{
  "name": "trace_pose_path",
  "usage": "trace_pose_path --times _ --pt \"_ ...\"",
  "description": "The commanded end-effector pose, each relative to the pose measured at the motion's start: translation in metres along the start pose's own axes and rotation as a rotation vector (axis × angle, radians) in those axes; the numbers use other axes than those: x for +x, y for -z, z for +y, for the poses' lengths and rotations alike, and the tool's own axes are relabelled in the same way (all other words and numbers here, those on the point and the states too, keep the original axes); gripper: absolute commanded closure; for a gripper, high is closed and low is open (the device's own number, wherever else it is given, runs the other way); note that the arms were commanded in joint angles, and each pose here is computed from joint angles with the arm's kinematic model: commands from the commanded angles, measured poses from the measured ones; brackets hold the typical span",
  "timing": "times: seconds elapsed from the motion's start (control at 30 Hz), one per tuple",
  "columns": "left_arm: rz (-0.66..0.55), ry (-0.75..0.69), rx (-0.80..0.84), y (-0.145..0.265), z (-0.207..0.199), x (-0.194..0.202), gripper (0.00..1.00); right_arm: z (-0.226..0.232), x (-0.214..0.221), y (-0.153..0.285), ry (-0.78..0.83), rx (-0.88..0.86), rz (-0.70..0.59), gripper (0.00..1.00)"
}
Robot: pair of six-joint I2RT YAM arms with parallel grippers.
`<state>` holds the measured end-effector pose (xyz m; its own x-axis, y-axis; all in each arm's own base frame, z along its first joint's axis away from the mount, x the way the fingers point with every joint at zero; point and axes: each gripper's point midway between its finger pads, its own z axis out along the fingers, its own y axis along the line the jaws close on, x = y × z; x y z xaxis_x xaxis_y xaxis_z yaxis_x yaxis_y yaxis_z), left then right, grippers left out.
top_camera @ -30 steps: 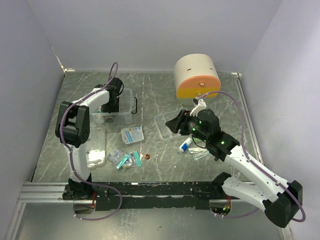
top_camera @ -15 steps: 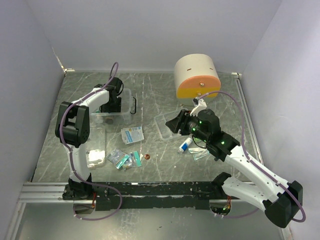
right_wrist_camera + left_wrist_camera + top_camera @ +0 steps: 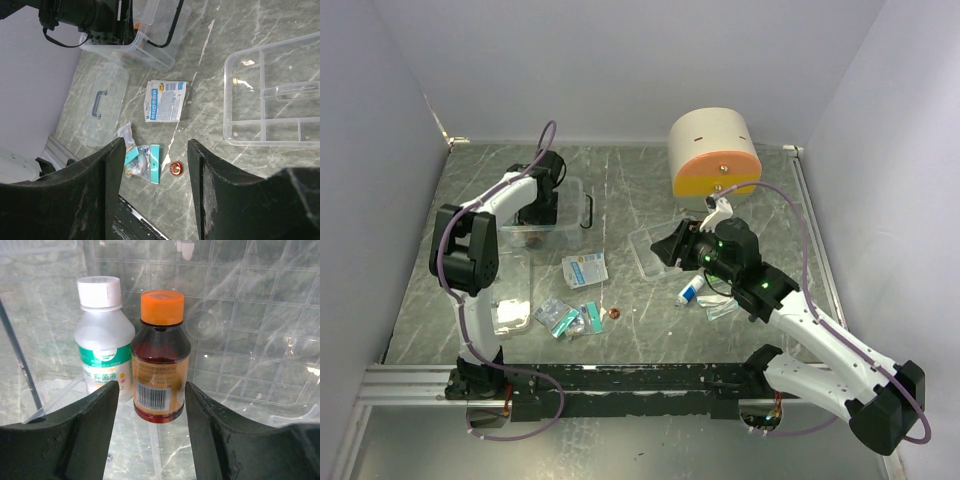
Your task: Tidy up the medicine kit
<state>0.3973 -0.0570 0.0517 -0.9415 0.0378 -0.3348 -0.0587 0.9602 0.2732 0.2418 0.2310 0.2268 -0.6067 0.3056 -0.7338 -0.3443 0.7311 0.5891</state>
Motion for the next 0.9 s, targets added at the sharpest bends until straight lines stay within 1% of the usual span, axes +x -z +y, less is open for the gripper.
trace_pose_path --times 0.0,0.13,0.2,0.27,0.4,0.47,0.6,0.63,0.7,0.8,0.87 --pt "-0.060 0.018 -0.026 0.026 0.018 -0.016 0.33 0.004 -0.007 -0.003 0.012 -0.020 -0.026 0.47" --pt "-0.072 0.023 -0.012 0.032 0.018 -0.018 0.34 0.003 -0.006 -0.004 0.008 -0.016 -0.019 0.47" --pt "-0.089 0.031 -0.011 0.039 0.020 -0.023 0.39 0.002 -0.005 -0.005 0.008 -0.013 -0.016 0.47" --pt "-0.137 0.051 -0.001 0.055 0.024 -0.031 0.41 0.000 -0.003 -0.006 0.006 0.001 -0.007 0.47" --pt "-0.286 0.113 0.033 0.100 0.036 -0.054 0.39 -0.006 0.001 -0.011 0.007 0.027 0.008 0.47" --pt "-0.379 0.142 0.071 0.130 0.043 -0.063 0.37 -0.009 0.004 -0.015 0.014 0.037 0.020 0.47" --pt "-0.569 0.168 0.174 0.182 0.050 -0.070 0.34 -0.015 0.019 -0.027 0.046 0.038 0.071 0.47" --pt "-0.608 0.162 0.201 0.191 0.050 -0.067 0.33 -0.016 0.024 -0.032 0.068 0.035 0.082 0.47" --pt "-0.714 0.169 0.261 0.215 0.052 -0.065 0.30 -0.015 0.033 -0.041 0.129 0.034 0.102 0.48" --pt "-0.862 0.188 0.326 0.251 0.059 -0.059 0.23 -0.013 0.045 -0.057 0.273 0.049 0.130 0.49" --pt "-0.949 0.215 0.352 0.271 0.066 -0.054 0.13 -0.011 0.049 -0.067 0.410 0.059 0.139 0.50"
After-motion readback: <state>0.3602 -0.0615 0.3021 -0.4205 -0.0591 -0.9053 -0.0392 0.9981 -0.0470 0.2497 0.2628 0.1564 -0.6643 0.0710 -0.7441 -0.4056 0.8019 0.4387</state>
